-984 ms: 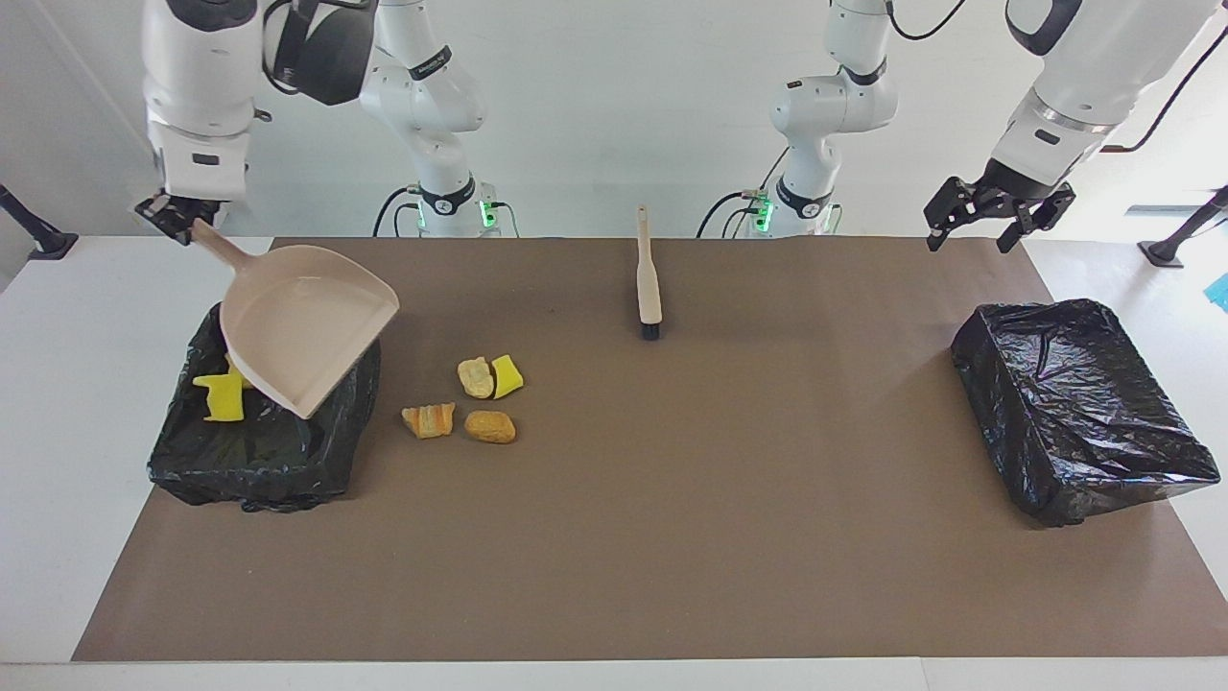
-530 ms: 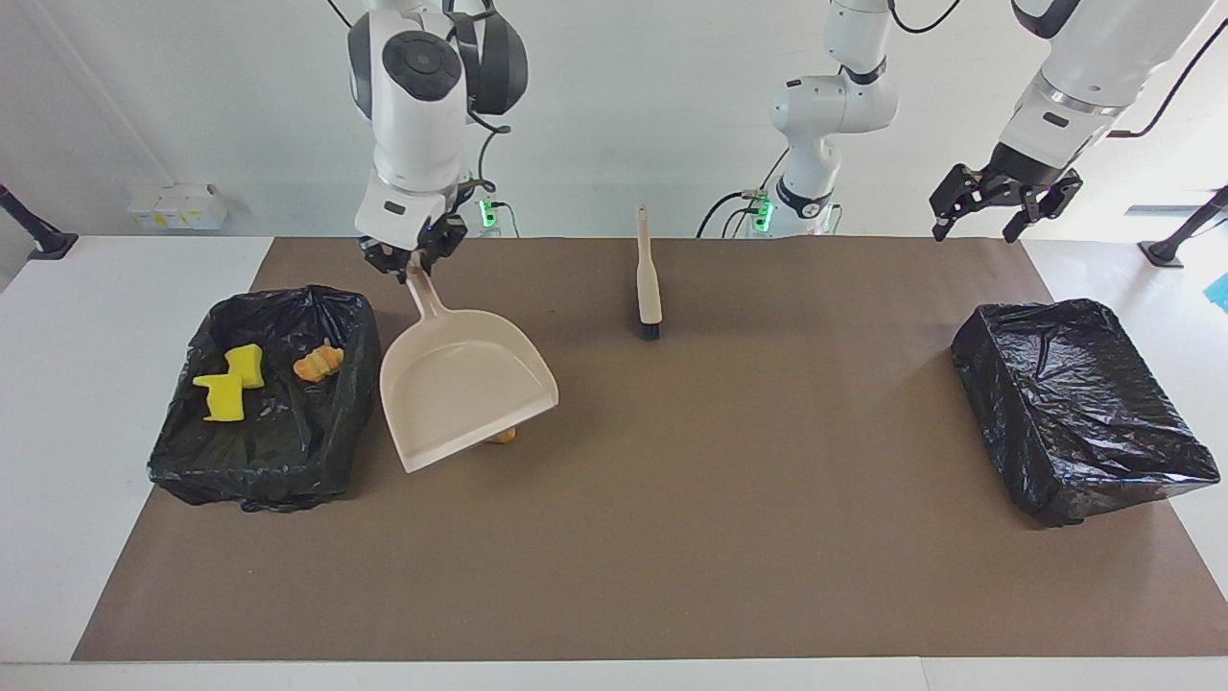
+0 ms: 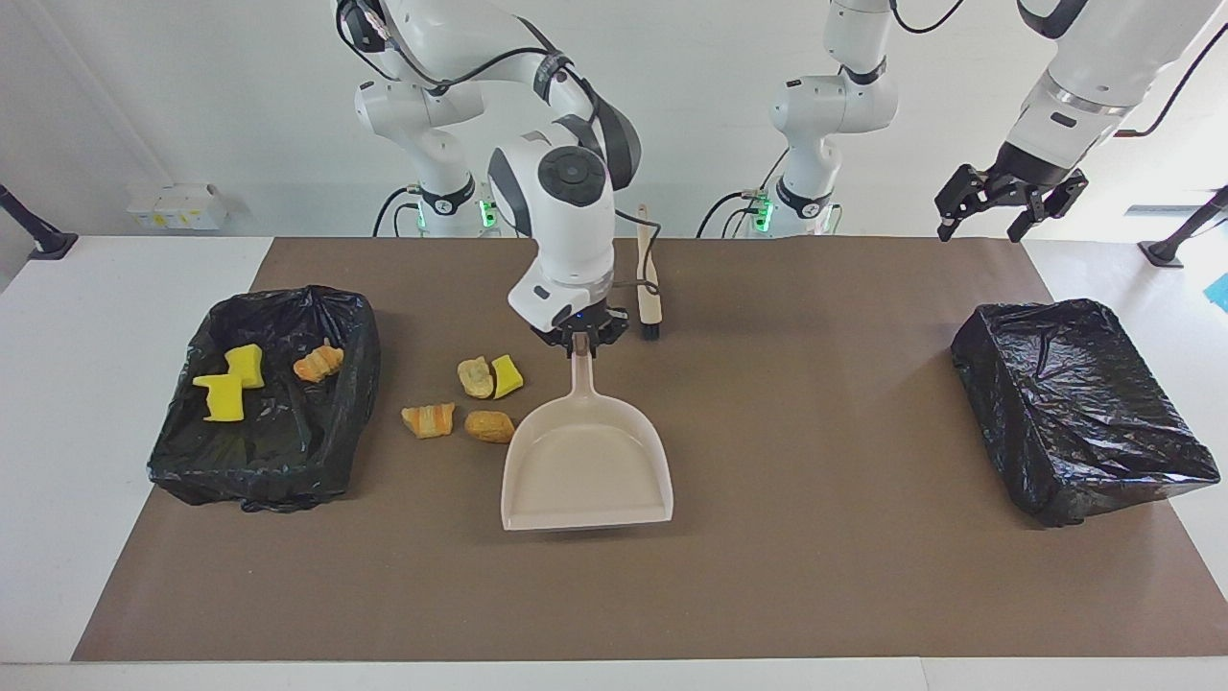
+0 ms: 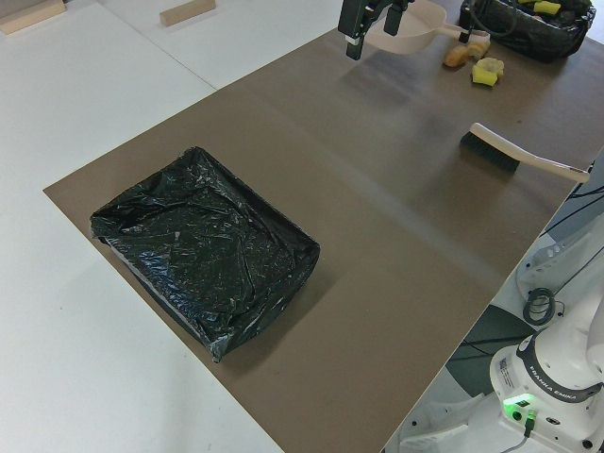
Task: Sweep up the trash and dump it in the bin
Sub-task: 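Bring the dustpan back with the right gripper and set it on the table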
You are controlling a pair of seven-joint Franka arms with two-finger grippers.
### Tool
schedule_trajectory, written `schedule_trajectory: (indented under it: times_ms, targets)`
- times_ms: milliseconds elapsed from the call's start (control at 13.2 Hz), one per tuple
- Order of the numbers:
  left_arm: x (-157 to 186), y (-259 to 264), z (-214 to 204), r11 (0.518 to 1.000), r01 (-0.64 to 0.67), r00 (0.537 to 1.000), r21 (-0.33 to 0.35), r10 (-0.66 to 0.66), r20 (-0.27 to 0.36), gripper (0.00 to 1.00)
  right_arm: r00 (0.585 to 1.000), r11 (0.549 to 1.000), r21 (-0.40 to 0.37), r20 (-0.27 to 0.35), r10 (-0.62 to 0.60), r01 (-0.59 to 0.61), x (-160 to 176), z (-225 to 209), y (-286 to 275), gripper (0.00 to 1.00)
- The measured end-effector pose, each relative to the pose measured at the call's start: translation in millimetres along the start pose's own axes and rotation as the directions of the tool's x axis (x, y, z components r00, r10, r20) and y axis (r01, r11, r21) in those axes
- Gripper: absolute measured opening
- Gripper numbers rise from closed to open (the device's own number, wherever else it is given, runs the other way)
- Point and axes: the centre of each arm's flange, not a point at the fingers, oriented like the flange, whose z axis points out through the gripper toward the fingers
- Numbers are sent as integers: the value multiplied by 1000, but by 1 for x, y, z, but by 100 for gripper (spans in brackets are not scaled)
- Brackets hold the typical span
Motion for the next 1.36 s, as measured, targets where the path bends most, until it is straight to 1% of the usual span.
schedule_trajectory:
  times_ms: [151,303,530,908,1059,1135,1211,1286,1362]
  targets:
    - [0,0,0,1000,0,1000,0,0,0,100,1000,1000,21,1,13,-13,-22,17,-48,33]
    - [0,0,0,1000,0,1000,0,0,0,100,1000,1000,23,5,1,-2,-37,36,-77,33]
    - [0,0,0,1000,0,1000,0,0,0,100,1000,999,33,6,6,-6,-29,61,-82,33]
    - [0,0,0,1000,0,1000,0,0,0,100,1000,996,82,13,23,-24,-30,62,-87,33]
    - [0,0,0,1000,0,1000,0,0,0,100,1000,996,87,10,27,-28,-28,67,-86,33]
    - [0,0,0,1000,0,1000,0,0,0,100,1000,996,87,10,30,-30,-26,69,-85,38]
    - [0,0,0,1000,0,1000,0,0,0,100,1000,996,86,10,30,-31,-26,70,-85,49]
    - [0,0,0,1000,0,1000,0,0,0,100,1000,996,86,10,29,-29,-26,70,-85,64]
    - [0,0,0,1000,0,1000,0,0,0,100,1000,996,81,14,27,-28,-27,70,-85,77]
